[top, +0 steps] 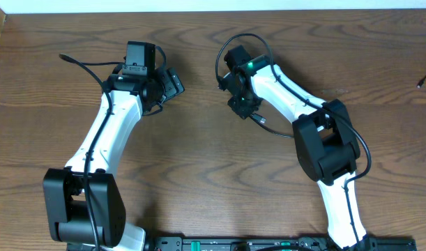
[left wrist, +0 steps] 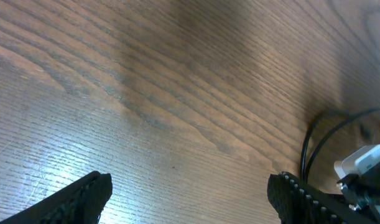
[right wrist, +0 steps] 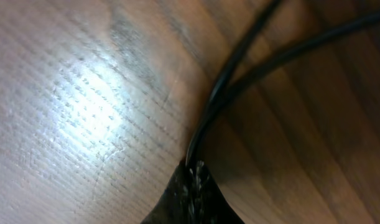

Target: Untangle cables

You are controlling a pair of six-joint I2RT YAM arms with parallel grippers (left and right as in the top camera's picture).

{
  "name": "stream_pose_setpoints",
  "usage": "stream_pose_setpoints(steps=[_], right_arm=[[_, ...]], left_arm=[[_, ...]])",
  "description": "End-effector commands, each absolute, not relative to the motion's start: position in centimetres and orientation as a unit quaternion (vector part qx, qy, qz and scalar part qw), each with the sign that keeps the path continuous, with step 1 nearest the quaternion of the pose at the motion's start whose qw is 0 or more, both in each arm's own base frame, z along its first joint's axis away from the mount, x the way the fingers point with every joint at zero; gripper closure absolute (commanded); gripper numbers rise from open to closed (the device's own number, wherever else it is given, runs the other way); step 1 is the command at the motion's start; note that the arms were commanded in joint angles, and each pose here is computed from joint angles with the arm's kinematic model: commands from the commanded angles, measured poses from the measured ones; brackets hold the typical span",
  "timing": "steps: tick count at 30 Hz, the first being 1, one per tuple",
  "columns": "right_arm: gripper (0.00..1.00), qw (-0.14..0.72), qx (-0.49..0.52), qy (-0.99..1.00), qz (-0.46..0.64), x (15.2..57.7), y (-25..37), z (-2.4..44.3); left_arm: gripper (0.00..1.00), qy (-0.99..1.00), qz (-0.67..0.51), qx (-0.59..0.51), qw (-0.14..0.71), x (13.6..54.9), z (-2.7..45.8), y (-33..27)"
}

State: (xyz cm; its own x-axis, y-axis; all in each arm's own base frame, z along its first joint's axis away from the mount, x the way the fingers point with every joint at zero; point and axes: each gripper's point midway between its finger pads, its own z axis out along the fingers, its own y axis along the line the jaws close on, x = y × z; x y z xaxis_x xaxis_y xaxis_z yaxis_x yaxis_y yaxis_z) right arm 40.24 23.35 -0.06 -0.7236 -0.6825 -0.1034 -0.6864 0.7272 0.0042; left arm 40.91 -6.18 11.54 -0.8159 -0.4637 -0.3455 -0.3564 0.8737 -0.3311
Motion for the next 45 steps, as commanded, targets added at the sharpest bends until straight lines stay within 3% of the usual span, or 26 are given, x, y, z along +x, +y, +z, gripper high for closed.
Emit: stream_pose_setpoints(steps=[1,7,14,20,26,33,37,41,45], right_arm=[[0.99,0.02,-0.319,0.947,-0.018,39.4,22.0,-2.9],[0.99,0.055,-0.263,0.963,0.015,41.6,22.4,1.8],[0.99,0.133,-0.225,0.96,0.101,44.3,21.3,12.9],[0.99,0.228,-0.178,0.936,0.2,45.5,17.4,23.7],[0.99,0.317,-0.109,0.908,0.251,45.3,10.2,31.7],[0.99,0.363,-0.002,0.907,0.212,44.3,0.5,34.6],[0.99,0.349,0.039,0.92,0.176,43.5,-2.6,33.8],[0.99,0.31,0.054,0.939,0.137,42.4,-3.1,31.9],[0.99,0.261,-0.023,0.955,0.141,41.4,0.5,29.9]], left_arm=[[0.14,0.946,-0.122,-0.211,0.214,41.0,11.6,-6.0],[0.14,0.946,-0.122,-0.211,0.214,41.0,11.6,-6.0],[0.13,0.946,-0.122,-0.211,0.214,41.0,11.6,-6.0],[0.13,0.946,-0.122,-0.211,0.214,41.0,11.6,-6.0],[0.13,0.946,-0.122,-0.211,0.214,41.0,11.6,-6.0],[0.12,0.946,-0.122,-0.211,0.214,41.0,11.6,-6.0],[0.12,0.946,-0.122,-0.211,0.214,41.0,11.6,-6.0],[0.12,0.946,-0.122,-0.211,0.214,41.0,11.6,-6.0],[0.12,0.946,-0.122,-0.211,0.214,41.0,11.6,-6.0]])
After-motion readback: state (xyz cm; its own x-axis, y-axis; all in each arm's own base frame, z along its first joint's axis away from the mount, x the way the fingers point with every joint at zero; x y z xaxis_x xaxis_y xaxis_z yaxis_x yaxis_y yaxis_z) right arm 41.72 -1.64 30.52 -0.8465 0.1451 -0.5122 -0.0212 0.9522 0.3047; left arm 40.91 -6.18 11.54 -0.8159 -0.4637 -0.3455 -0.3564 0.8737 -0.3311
